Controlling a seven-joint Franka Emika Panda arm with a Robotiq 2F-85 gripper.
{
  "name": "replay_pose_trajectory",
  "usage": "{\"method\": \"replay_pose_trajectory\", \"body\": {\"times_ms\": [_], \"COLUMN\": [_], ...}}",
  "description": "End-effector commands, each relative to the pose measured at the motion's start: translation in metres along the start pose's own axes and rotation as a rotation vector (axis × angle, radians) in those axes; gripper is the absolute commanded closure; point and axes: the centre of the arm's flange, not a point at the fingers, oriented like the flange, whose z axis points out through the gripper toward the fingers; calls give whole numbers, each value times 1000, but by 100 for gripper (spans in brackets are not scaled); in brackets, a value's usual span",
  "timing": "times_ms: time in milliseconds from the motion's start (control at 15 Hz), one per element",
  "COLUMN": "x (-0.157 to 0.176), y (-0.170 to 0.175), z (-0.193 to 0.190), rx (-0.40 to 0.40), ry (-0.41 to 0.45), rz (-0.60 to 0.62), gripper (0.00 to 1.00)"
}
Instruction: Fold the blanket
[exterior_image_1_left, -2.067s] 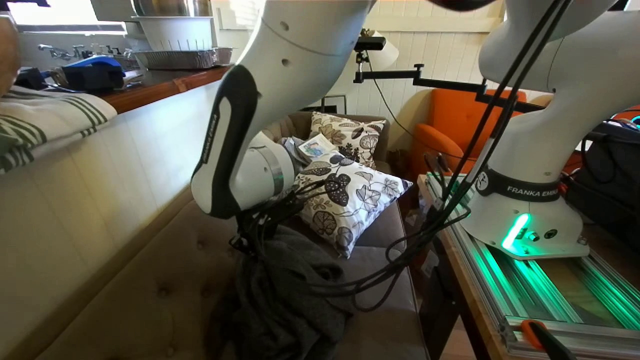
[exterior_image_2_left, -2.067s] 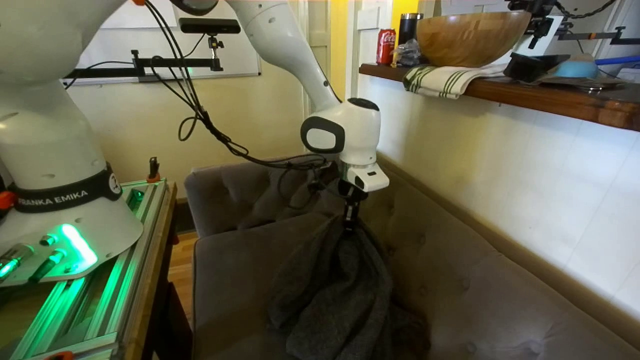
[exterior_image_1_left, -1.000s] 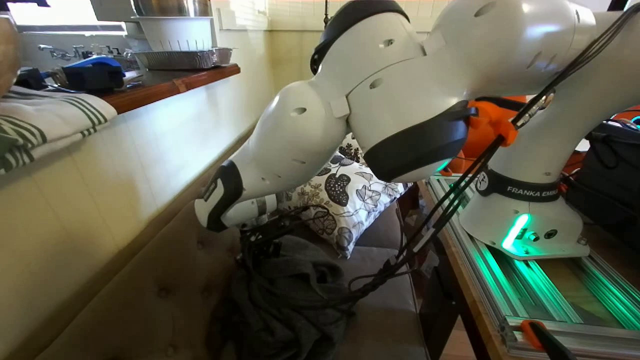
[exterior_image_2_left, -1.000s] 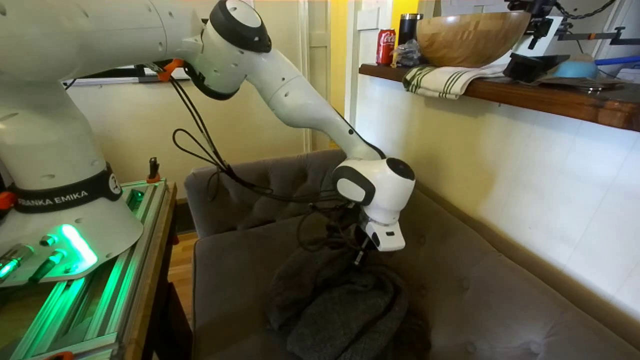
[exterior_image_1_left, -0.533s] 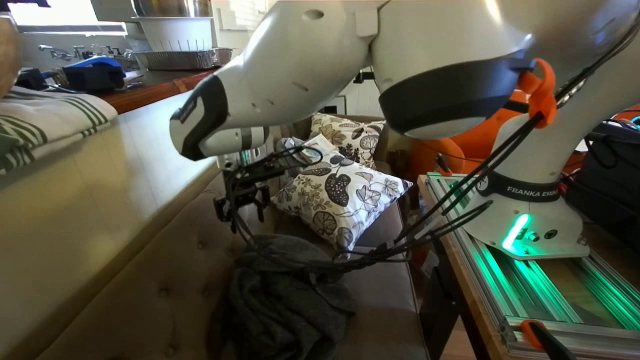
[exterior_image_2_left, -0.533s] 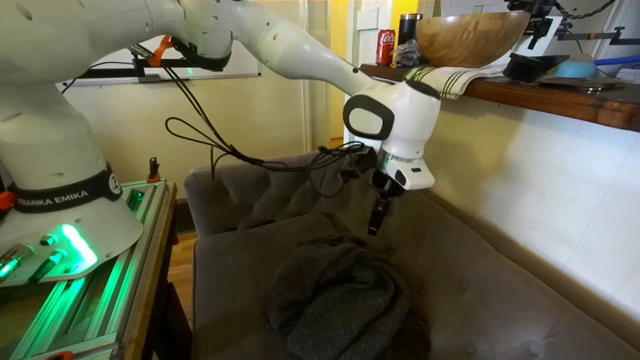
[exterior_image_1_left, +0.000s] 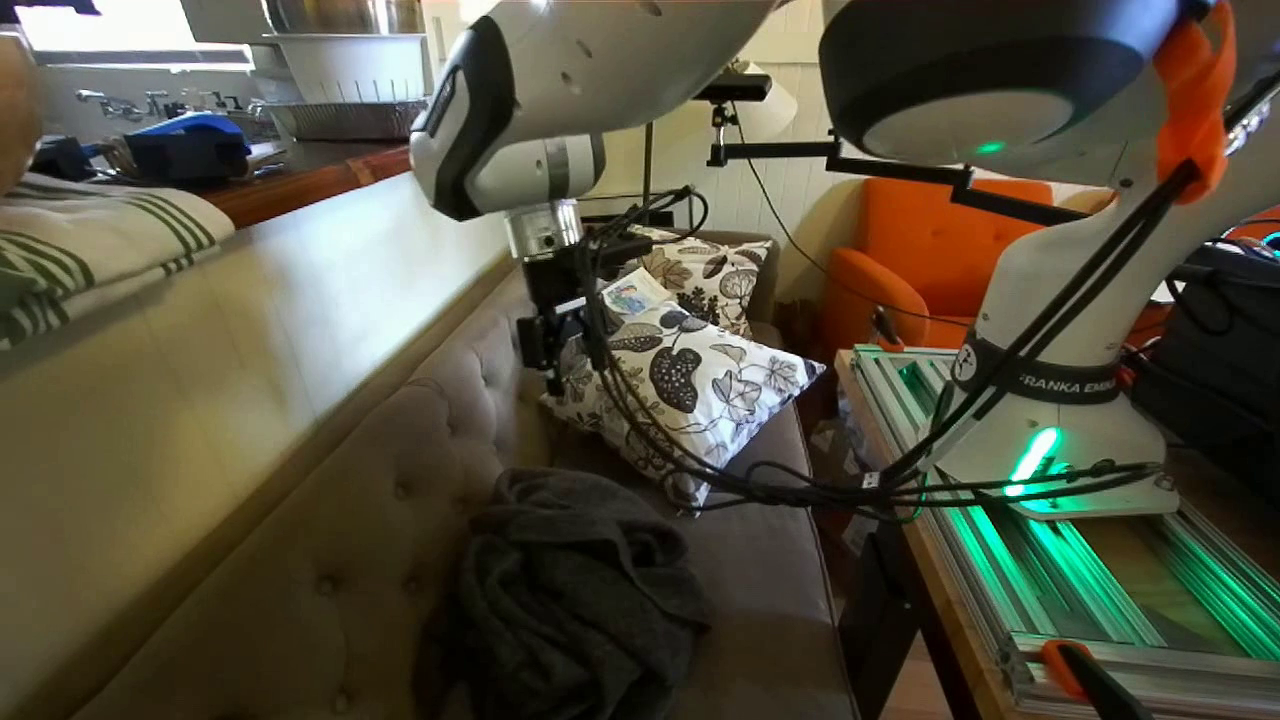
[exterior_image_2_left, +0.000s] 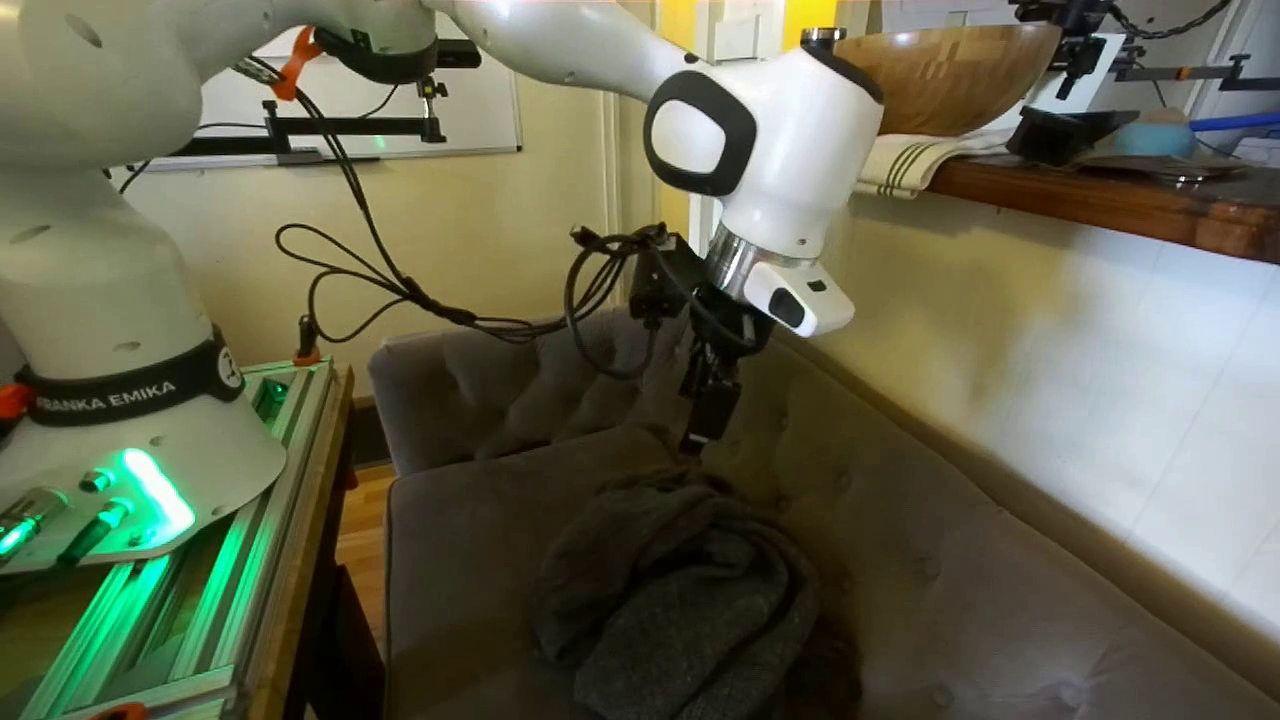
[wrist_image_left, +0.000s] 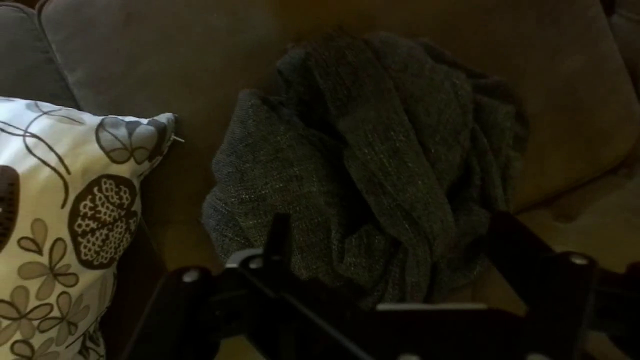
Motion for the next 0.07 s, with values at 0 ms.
{"method": "replay_pose_trajectory", "body": {"times_ms": [0], "x": [-4], "y": [5], "z": [0], "rx": [6], "ry": [-2], "rz": [-16], "gripper": [0]}}
